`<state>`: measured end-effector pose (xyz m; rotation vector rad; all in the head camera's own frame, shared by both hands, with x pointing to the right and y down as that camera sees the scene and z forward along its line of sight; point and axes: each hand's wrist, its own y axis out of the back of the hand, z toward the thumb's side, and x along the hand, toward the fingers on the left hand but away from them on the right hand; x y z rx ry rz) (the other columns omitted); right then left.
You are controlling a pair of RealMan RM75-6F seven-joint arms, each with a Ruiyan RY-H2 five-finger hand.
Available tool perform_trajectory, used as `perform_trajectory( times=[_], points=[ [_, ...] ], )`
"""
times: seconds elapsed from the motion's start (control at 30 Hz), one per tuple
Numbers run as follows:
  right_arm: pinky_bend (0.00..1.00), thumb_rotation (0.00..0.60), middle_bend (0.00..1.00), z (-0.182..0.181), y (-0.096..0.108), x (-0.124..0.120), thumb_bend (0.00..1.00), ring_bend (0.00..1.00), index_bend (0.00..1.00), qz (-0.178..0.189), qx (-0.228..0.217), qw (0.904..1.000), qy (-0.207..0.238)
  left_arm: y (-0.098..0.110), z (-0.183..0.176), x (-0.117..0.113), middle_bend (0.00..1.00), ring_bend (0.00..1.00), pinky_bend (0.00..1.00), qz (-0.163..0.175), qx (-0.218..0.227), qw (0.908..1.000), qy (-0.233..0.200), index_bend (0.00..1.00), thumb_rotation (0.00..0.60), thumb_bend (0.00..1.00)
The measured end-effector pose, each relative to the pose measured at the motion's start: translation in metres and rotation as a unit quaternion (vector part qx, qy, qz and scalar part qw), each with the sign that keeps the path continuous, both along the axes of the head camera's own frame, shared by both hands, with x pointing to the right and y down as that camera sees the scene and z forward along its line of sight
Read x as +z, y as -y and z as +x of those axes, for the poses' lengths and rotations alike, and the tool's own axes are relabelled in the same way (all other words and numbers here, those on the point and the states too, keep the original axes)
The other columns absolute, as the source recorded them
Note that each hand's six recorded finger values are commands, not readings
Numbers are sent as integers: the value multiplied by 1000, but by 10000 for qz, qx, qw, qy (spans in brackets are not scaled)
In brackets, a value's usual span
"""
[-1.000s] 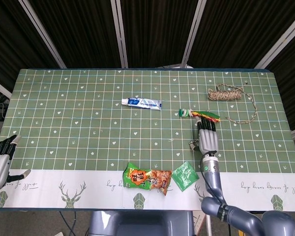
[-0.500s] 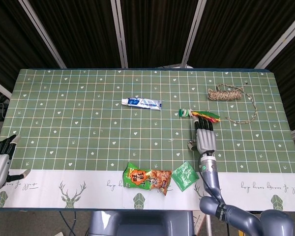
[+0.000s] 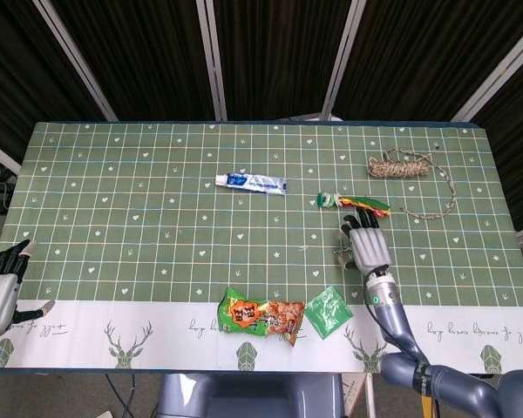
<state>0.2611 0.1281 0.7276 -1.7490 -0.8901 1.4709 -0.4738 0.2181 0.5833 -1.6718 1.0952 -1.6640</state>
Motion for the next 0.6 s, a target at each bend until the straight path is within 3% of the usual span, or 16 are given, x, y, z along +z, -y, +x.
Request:
perform_trajectory(
  times=[0.23,0.6],
  points=[
    [33,600,209,0,-2,2,152,0,468,-102,-202,9995,211,-1,0,2,0,0,0,-18,-7,10000,27,0,600,131],
    [29,600,209,-1,-4,12,228,0,481,73,-313,9988,359,0,-1,3,0,0,0,-48,-63,10000,-22,0,600,130]
  ],
)
